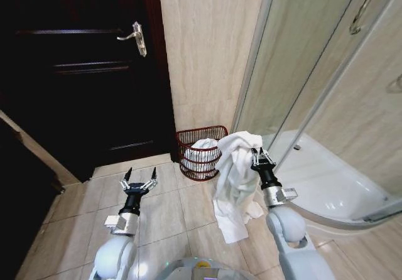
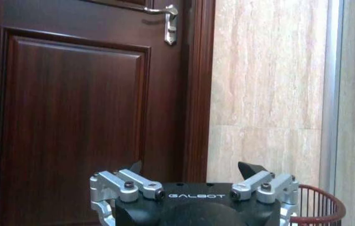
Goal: Discard the used towel into the hamper.
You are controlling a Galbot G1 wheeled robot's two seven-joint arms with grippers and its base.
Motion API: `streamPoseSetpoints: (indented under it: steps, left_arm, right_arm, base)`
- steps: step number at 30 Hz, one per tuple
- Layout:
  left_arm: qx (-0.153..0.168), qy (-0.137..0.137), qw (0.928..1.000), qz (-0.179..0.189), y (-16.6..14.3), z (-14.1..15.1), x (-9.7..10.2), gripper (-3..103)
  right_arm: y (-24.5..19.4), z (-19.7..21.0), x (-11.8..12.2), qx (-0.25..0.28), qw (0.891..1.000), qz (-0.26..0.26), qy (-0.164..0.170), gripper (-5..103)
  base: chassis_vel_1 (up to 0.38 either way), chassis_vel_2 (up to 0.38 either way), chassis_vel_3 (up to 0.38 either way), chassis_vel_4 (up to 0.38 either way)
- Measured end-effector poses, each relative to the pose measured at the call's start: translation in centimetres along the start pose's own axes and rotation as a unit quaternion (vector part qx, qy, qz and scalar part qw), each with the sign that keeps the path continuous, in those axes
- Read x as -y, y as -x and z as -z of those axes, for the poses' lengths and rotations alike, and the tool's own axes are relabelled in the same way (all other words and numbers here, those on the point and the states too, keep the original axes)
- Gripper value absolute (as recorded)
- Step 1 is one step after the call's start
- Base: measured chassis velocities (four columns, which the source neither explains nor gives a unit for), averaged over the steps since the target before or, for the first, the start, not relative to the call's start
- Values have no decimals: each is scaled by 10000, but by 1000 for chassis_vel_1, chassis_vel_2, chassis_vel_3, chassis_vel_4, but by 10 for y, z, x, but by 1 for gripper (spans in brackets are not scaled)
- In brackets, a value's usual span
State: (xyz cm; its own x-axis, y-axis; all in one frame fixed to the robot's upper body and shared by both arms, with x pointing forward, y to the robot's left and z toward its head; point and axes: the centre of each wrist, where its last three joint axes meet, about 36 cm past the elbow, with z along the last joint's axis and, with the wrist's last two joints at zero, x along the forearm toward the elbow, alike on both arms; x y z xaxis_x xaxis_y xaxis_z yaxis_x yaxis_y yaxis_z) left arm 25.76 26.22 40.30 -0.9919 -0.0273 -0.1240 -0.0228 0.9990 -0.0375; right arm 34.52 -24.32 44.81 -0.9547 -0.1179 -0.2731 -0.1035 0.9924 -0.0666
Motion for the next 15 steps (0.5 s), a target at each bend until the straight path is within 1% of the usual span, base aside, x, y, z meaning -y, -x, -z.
streamPoseSetpoints:
  steps: [15]
  left_arm:
    - [69, -17, 10000, 51, 1, 2, 5, 100]
  right_arm:
    - [-3, 0, 1, -17, 10000, -18, 33, 11]
  base:
    - [0, 0, 0, 0]
